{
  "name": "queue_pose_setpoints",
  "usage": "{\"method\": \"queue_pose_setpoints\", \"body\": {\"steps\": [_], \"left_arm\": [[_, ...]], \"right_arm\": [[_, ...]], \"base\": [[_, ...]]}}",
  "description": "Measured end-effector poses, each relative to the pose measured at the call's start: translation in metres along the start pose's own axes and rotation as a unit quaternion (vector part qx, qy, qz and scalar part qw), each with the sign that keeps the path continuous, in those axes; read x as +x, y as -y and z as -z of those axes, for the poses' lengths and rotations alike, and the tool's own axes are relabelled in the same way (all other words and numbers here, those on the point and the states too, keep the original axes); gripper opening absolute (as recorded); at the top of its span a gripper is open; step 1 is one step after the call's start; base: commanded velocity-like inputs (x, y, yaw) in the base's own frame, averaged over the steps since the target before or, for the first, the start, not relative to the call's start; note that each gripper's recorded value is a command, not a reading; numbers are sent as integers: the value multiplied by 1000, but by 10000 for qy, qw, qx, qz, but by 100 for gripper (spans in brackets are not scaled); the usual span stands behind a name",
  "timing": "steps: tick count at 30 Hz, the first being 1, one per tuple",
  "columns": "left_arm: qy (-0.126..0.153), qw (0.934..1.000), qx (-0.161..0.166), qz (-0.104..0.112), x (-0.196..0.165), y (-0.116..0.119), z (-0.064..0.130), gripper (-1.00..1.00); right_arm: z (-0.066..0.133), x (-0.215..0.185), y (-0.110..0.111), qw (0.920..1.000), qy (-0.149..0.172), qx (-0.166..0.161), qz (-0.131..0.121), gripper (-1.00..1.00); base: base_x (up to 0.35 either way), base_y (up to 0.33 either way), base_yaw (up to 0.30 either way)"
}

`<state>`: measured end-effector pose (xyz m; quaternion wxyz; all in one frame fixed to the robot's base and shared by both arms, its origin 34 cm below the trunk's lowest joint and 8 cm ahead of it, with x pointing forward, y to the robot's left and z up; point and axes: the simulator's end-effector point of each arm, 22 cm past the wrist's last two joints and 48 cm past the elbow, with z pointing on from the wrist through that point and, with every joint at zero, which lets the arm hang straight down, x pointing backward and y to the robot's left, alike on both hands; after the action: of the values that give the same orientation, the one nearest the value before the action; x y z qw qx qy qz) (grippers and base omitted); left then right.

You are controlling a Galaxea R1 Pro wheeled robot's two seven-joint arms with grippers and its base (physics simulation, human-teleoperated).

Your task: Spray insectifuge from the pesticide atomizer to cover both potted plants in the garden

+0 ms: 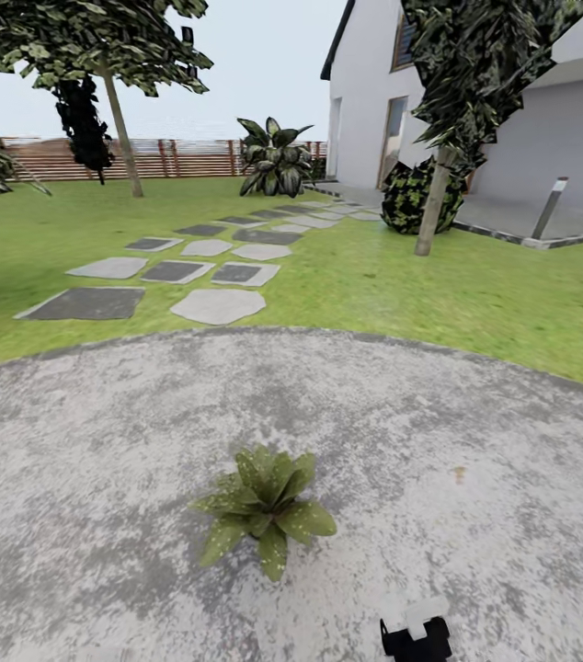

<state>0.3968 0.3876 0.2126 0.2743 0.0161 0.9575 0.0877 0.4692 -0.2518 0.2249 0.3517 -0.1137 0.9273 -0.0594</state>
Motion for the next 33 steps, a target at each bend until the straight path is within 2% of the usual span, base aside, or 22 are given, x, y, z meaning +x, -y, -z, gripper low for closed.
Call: {"method": "queue_pose_setpoints", "body": {"steps": [11,33], "left_arm": [[-5,10000,1,0,1,0,0,-100],[-4,10000,3,-1,1,0,0,-100]], "right_arm": [[0,-1,-2,10000,1,-4,-22,100],[0,0,-2,10000,-1,-5,-27,100]], "base": [[2,321,-28],[0,321,-270]]}}
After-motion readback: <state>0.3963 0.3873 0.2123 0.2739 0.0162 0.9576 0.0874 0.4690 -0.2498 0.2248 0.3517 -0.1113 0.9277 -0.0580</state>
